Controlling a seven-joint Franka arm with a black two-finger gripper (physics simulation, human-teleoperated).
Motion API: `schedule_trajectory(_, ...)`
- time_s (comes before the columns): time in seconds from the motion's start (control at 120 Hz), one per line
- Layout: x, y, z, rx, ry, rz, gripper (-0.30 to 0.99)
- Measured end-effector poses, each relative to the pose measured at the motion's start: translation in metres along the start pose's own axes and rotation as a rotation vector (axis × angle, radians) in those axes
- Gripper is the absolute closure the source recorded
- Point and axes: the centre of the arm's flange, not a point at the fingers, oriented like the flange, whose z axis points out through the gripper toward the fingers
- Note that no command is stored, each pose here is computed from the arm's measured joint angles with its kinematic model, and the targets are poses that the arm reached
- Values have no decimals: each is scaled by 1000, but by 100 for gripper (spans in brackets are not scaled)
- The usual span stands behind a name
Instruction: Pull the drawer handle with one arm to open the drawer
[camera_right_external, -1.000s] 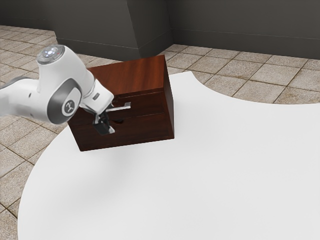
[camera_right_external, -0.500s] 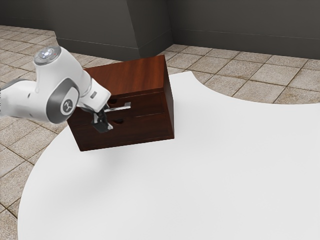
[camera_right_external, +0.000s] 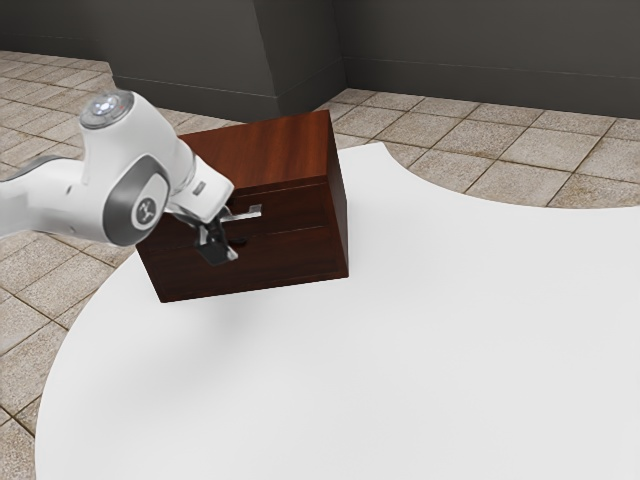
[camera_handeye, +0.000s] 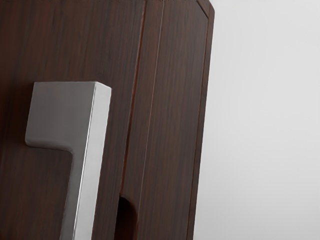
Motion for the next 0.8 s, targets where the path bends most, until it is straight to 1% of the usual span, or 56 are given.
schedule_trajectory(0.05, 3, 2, -1, 0, 1, 7, 0)
schedule_trajectory(0.2, 9, 8, -6, 2, -2, 29, 1)
schedule_trajectory(0.392, 7, 15, -2, -10, -16, 35, 0)
schedule_trajectory(0.508, 2, 20, -9, -6, -27, 35, 4)
schedule_trajectory(0.683, -1, 28, -11, -11, -37, 37, 0)
schedule_trajectory(0.8, -1, 33, -12, -14, -40, 38, 0)
